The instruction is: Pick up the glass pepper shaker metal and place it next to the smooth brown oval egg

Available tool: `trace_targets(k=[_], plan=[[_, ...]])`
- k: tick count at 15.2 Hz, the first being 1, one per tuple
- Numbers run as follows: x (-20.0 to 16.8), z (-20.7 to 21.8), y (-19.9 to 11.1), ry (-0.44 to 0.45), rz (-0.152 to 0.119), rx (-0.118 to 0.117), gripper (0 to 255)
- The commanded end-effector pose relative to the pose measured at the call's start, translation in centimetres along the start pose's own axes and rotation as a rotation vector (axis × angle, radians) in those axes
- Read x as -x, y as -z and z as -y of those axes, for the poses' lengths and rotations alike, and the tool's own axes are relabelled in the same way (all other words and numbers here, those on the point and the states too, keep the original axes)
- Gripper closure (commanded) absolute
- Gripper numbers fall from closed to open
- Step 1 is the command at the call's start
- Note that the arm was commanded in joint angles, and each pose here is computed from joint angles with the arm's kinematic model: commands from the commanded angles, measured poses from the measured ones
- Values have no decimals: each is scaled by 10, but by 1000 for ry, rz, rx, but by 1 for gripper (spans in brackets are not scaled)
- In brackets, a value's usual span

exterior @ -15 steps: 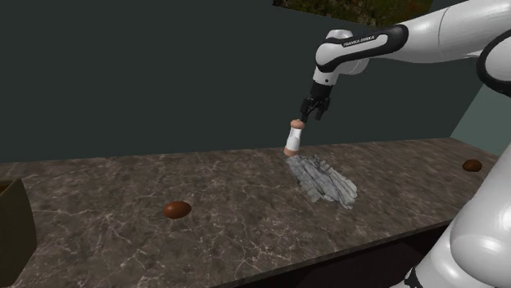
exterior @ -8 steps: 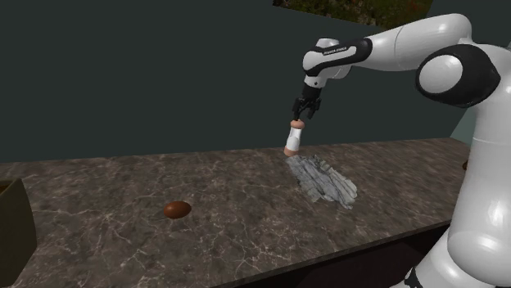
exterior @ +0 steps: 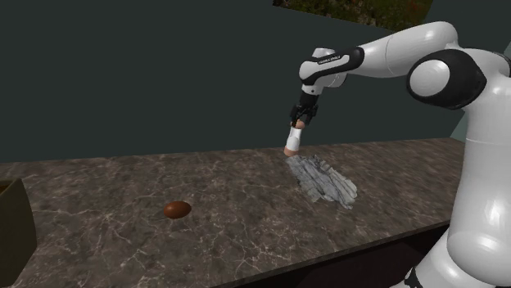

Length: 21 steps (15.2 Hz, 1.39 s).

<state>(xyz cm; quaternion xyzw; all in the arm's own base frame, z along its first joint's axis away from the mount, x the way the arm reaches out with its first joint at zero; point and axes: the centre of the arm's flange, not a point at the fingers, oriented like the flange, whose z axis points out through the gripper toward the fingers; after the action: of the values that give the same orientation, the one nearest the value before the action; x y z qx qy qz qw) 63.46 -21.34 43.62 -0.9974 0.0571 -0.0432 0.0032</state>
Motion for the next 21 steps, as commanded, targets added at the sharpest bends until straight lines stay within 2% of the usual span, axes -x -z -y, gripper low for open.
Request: trace_targets(k=[1,7,8,17,21], plan=[[0,0,-6,0,0,0,0],[0,0,-6,0,0,0,0],[0,0,-6,0,0,0,255],[0,0,-6,0,0,0,255],[-2,0,15,0,0,0,255]])
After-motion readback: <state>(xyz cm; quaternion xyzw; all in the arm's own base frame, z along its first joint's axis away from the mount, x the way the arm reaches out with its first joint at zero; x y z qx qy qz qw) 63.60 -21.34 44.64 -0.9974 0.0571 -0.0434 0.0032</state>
